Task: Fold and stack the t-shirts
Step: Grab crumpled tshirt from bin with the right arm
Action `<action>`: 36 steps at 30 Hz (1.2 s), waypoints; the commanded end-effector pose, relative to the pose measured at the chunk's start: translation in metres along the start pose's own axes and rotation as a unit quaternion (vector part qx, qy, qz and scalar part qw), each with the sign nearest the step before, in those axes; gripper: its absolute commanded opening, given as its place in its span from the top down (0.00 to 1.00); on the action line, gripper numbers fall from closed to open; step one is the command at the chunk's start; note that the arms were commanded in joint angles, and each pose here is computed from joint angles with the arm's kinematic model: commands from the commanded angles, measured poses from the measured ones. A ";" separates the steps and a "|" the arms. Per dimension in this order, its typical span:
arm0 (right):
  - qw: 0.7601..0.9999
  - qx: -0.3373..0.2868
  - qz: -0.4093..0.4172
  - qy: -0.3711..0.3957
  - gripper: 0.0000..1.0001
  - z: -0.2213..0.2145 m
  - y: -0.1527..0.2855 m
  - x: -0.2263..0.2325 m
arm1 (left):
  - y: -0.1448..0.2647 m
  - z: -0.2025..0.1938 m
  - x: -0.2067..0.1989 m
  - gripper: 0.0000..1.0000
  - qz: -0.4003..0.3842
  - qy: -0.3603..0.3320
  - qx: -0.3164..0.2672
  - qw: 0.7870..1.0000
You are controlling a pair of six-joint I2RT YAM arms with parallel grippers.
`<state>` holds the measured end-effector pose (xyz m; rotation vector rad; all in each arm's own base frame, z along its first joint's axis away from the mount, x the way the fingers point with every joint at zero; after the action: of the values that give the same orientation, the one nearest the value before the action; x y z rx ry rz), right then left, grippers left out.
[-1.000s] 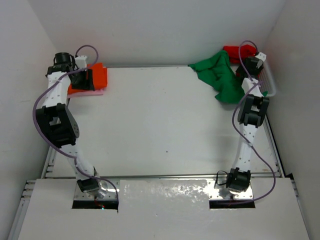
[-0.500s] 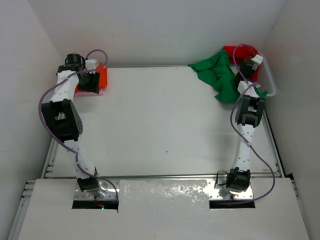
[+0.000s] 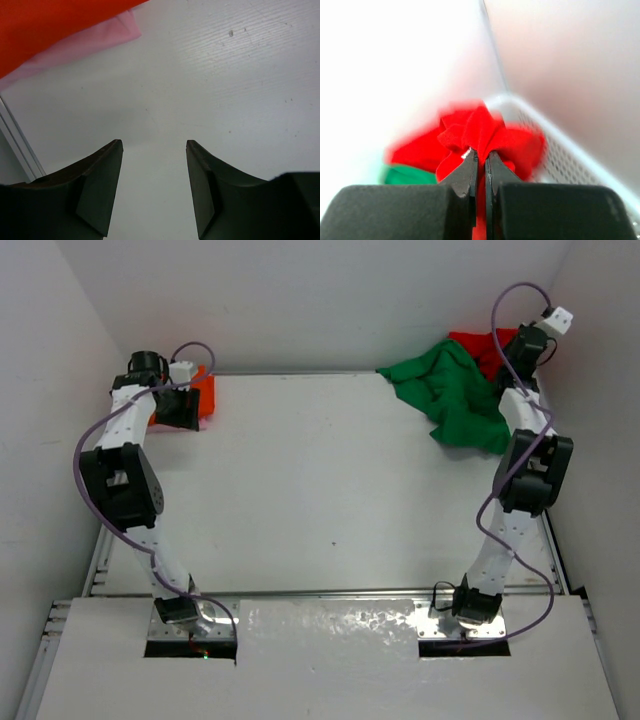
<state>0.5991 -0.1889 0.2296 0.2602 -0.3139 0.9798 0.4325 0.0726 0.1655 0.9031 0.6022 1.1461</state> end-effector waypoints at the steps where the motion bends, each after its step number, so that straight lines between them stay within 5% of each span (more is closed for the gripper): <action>1: 0.992 -0.097 0.065 -0.051 1.00 0.072 0.029 0.037 | 0.030 0.019 -0.008 0.48 0.000 -0.020 -0.061 0.998; 12: 0.983 -0.148 0.100 -0.042 1.00 0.134 0.061 0.056 | 0.043 0.019 -0.017 0.48 -0.015 -0.039 -0.082 0.996; 21: 0.946 -0.264 0.179 -0.062 1.00 0.280 0.131 0.104 | 0.048 0.019 -0.023 0.48 -0.022 -0.047 -0.099 0.994; 26: 0.906 -0.299 0.291 -0.072 1.00 0.334 0.206 0.143 | 0.054 0.024 -0.028 0.48 -0.032 -0.047 -0.116 0.992; 30: 0.847 -0.338 0.398 -0.104 1.00 0.387 0.294 0.182 | 0.065 0.031 -0.030 0.48 -0.034 -0.048 -0.138 0.989; 34: 0.783 -0.279 0.531 -0.166 1.00 0.389 0.358 0.221 | 0.074 0.036 -0.036 0.48 -0.046 -0.044 -0.158 0.985; 36: 0.762 -0.198 0.581 -0.207 1.00 0.351 0.377 0.246 | 0.075 0.038 -0.038 0.48 -0.048 -0.035 -0.165 0.985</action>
<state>0.3670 0.0230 0.6906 -0.3625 -1.0975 1.7706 0.4129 0.0438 0.2203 0.7114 0.4483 1.0740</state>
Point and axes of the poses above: each gripper's point midway between its finger pads, its own y axis back along the fingers, its own x axis along the line the jaws close on, z = x × y, the point moved 4 cm from there along y, back along the fingers, and after that the axes turned 8 degrees about -y, right-handed, at the moved point
